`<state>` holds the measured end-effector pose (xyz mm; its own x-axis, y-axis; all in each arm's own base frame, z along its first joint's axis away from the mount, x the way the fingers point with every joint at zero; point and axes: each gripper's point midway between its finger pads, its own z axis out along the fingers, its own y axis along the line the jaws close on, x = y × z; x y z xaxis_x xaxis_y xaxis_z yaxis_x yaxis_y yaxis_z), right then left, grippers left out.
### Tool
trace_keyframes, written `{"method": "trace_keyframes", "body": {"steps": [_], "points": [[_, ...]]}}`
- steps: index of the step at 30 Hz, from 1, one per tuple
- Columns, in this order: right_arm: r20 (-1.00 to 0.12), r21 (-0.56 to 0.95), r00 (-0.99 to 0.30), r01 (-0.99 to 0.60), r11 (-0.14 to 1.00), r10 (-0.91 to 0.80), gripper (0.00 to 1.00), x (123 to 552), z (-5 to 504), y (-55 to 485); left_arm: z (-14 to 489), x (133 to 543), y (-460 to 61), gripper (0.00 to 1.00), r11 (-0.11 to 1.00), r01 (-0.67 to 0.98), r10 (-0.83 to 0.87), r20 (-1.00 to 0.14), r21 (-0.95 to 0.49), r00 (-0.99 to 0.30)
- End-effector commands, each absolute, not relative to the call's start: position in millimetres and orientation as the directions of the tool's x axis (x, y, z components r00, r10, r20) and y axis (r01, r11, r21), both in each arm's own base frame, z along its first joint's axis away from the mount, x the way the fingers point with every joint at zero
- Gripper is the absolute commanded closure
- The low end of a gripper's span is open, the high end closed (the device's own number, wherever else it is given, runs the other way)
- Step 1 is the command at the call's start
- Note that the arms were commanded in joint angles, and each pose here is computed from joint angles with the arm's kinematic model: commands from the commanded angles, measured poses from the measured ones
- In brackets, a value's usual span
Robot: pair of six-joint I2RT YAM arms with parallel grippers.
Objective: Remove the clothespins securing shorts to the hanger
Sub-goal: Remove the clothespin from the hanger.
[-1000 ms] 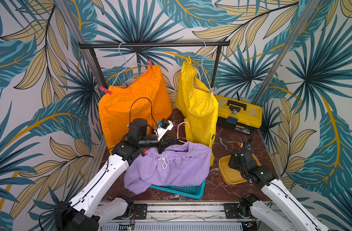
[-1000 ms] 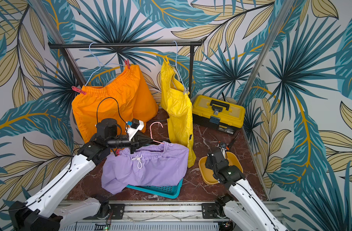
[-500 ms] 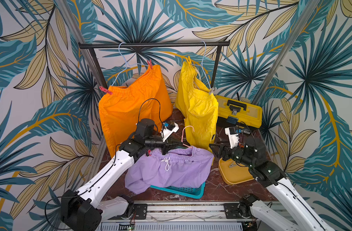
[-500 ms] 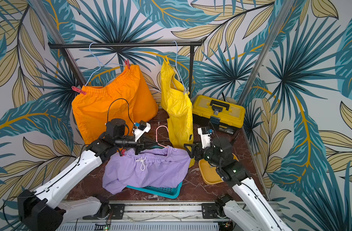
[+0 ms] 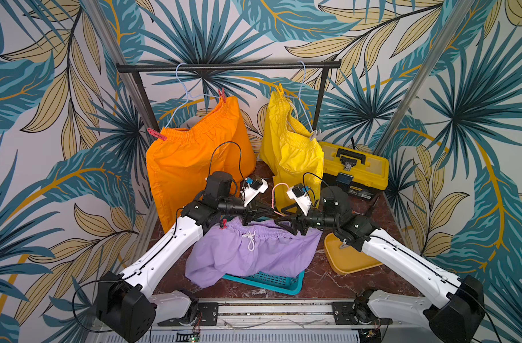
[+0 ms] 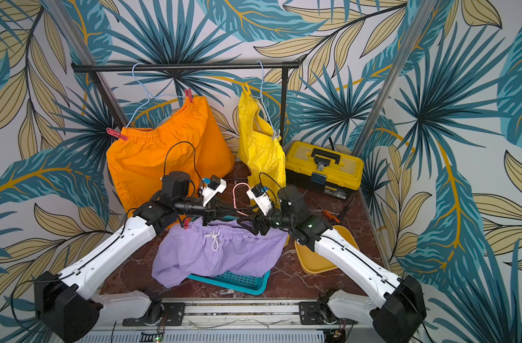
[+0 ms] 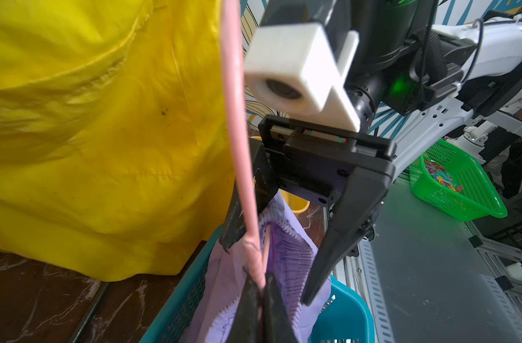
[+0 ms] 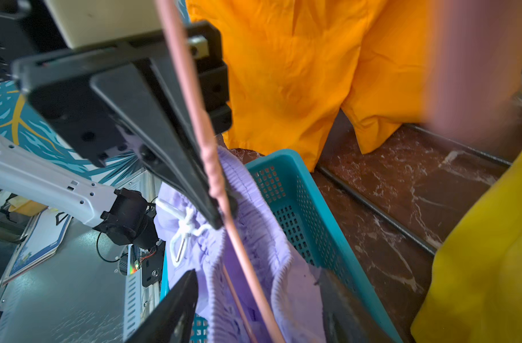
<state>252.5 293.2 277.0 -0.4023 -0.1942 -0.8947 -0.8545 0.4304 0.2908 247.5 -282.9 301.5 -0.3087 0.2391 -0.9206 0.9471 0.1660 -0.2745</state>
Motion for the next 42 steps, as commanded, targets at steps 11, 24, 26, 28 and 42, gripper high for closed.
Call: {"method": "trace_keyframes", "body": {"steps": [11, 24, 26, 28, 42], "points": [[-0.915, 0.280, -0.359, -0.894, 0.350, -0.186, 0.89, 254, 274, 323, 323, 235, -293, 0.98, 0.082, 0.976, 0.215, -0.952, -0.204, -0.217], [-0.953, 0.185, -0.257, -0.910, 0.370, -0.157, 1.00, 248, 276, 311, 368, 235, -248, 0.01, 0.405, 0.907, 0.175, -0.964, -0.114, -0.199], [-0.960, 0.166, -0.235, -0.914, 0.370, -0.152, 1.00, 246, 276, 308, 373, 243, -228, 0.00, 0.539, 0.836, 0.156, -0.962, -0.106, -0.223], [-0.963, 0.149, -0.217, -0.923, 0.355, -0.162, 1.00, 242, 275, 307, 373, 253, -202, 0.00, 0.684, 0.719, 0.131, -0.950, -0.121, -0.284], [-0.965, 0.194, -0.210, -0.975, 0.110, -0.160, 1.00, 201, 281, 316, 351, 188, -157, 0.00, 0.690, 0.722, 0.351, -0.852, -0.045, -0.388]]}}
